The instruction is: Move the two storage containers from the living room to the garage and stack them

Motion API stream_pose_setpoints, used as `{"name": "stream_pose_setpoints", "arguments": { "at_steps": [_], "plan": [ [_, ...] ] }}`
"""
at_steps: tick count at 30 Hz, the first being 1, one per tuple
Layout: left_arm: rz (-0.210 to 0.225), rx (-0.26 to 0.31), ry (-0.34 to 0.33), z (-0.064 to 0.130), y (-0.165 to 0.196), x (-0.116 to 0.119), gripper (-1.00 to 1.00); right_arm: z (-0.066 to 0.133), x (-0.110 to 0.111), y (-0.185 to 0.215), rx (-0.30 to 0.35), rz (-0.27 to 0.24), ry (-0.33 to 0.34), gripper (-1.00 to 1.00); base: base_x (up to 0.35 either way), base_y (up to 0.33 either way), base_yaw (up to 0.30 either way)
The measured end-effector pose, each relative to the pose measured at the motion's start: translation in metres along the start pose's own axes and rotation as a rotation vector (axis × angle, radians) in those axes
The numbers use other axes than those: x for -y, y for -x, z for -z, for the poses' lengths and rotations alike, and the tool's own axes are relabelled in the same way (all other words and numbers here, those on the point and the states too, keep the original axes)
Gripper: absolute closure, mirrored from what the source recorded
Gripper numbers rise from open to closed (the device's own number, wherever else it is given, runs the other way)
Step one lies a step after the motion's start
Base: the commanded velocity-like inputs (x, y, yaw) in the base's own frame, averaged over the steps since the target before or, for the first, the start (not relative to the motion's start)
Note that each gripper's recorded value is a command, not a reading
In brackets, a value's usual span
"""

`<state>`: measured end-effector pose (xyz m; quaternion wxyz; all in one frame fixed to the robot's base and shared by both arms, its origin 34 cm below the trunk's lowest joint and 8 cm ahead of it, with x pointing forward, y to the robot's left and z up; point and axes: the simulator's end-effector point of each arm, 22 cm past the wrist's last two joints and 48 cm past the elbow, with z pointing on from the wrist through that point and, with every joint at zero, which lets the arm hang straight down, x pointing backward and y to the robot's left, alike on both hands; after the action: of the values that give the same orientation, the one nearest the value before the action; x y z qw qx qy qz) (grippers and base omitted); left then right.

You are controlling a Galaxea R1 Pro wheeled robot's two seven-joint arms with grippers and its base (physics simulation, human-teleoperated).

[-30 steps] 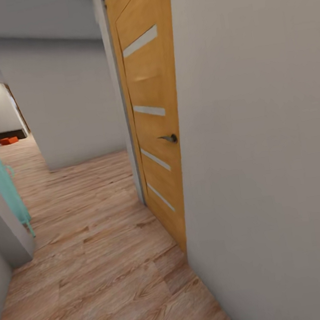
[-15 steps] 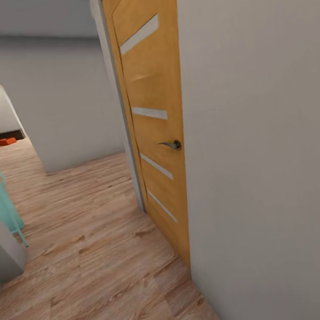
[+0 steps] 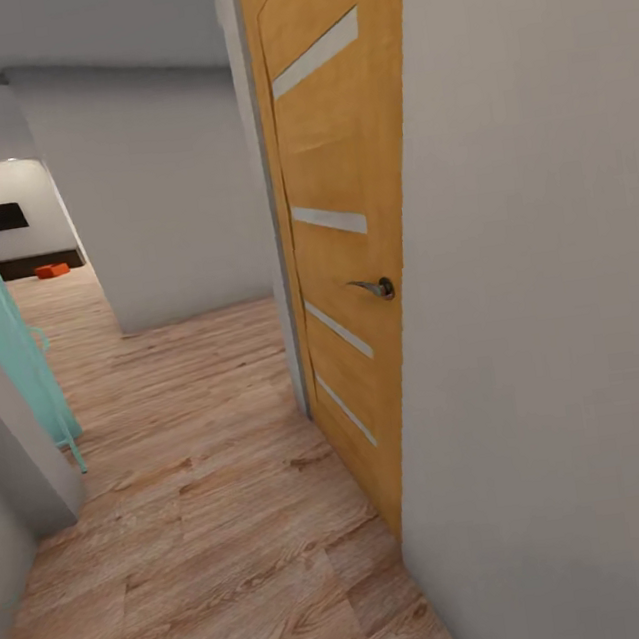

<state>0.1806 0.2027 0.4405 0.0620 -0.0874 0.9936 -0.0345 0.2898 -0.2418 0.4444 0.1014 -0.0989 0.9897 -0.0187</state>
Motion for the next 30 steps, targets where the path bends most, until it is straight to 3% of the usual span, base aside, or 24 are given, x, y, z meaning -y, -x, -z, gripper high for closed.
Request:
{"name": "stream_pose_setpoints", "arguments": {
  "at_steps": [30],
  "plan": [
    [0.001,-0.012,0.001,0.0001,-0.0047,-0.0001,-1.00,-0.0009,-0.0008,-0.0050,-0.012,0.000,0.002,-1.00,0.000,0.000,0.239]
  ]
}}
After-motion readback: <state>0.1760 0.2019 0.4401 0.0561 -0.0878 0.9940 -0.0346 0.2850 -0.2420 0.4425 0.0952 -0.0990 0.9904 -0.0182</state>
